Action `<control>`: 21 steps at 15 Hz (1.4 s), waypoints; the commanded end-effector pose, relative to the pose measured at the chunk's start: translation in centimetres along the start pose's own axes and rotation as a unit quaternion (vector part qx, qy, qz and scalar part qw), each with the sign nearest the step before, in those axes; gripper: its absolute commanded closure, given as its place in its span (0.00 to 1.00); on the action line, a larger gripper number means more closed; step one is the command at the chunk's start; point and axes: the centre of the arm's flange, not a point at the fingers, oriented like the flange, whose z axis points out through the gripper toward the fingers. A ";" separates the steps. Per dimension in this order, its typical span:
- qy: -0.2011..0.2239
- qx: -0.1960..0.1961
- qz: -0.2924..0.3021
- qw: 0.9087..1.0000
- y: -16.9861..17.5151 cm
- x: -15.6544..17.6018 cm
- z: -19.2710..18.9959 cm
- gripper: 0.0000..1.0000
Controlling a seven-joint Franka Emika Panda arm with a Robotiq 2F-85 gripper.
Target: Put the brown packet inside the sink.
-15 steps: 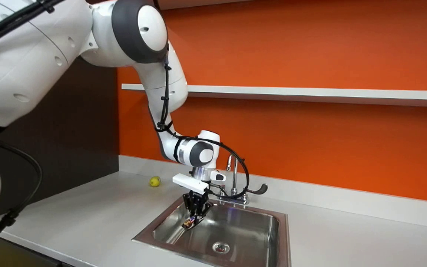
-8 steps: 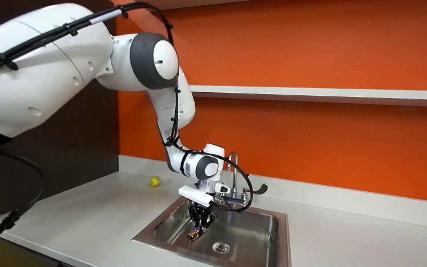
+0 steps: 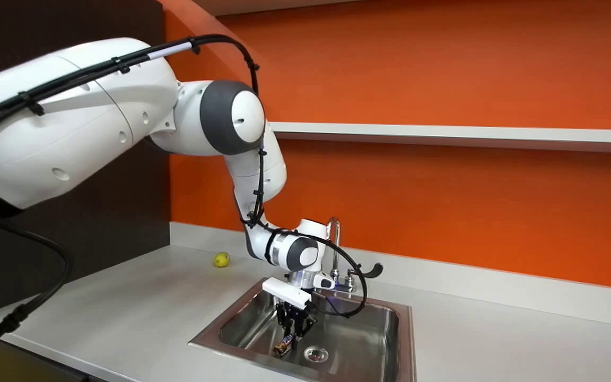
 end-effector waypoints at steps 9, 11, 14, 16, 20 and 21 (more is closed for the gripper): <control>0.016 0.010 0.002 1.000 -0.4 -3.9 -5.5 0.00; 0.010 0.007 -0.004 1.000 -0.8 -5.8 -6.3 0.00; 0.001 0.002 -0.012 1.000 -1.7 -8.5 -7.0 0.00; 0.003 -0.002 -0.020 1.000 -2.6 -10.7 -7.9 0.00; 0.018 -0.005 -0.037 0.999 -4.2 -15.2 -9.9 0.00; 0.023 -0.005 -0.041 0.999 -4.6 -16.5 -10.3 0.00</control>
